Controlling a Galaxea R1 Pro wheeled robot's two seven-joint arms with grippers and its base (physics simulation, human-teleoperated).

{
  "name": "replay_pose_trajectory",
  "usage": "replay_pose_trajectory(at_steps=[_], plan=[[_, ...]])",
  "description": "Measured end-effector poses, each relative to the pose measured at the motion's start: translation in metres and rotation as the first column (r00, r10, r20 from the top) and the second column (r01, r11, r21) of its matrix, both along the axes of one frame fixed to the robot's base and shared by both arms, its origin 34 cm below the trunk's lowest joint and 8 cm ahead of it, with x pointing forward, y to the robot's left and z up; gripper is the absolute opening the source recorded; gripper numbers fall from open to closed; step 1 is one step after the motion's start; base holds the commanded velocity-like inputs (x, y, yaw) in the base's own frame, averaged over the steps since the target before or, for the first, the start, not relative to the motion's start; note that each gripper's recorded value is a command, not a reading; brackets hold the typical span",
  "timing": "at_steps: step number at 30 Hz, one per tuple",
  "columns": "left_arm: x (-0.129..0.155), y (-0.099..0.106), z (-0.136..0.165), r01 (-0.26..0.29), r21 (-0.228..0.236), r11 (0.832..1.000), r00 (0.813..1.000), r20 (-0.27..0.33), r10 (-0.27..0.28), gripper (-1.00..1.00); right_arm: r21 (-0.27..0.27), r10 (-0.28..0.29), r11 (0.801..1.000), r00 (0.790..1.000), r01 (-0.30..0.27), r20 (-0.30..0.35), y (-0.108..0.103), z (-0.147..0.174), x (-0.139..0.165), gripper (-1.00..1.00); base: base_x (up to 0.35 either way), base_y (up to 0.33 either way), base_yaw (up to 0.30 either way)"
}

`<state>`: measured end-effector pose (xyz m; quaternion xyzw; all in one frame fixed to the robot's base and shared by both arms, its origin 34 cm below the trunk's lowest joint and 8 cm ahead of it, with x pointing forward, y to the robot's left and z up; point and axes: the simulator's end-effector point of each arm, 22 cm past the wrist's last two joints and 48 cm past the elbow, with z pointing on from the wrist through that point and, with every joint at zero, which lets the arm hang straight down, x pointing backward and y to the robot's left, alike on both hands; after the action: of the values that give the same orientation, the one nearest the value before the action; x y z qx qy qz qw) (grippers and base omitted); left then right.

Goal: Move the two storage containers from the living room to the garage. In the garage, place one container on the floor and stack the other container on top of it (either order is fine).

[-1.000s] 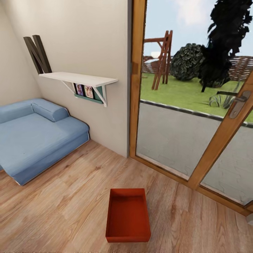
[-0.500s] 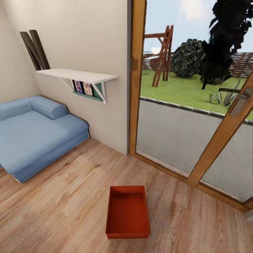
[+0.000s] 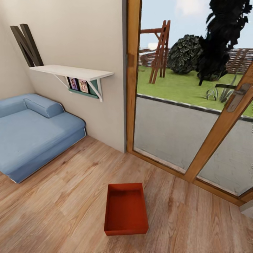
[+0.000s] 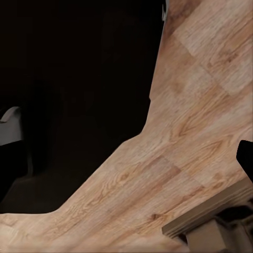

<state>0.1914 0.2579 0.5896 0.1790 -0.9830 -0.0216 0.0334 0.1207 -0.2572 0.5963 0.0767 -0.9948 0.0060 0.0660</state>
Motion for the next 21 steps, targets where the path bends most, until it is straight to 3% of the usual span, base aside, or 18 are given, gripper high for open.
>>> replay_pose_trajectory(at_steps=[21], plan=[[-0.012, 0.001, -0.002, -0.001, 0.004, 1.000, 1.000, -0.025, 0.001, 1.00, 0.000, 0.000, 1.000, 1.000, 0.000, -0.024, 0.000, 0.000, -0.011, 1.00, 0.000, 0.000, -0.040]])
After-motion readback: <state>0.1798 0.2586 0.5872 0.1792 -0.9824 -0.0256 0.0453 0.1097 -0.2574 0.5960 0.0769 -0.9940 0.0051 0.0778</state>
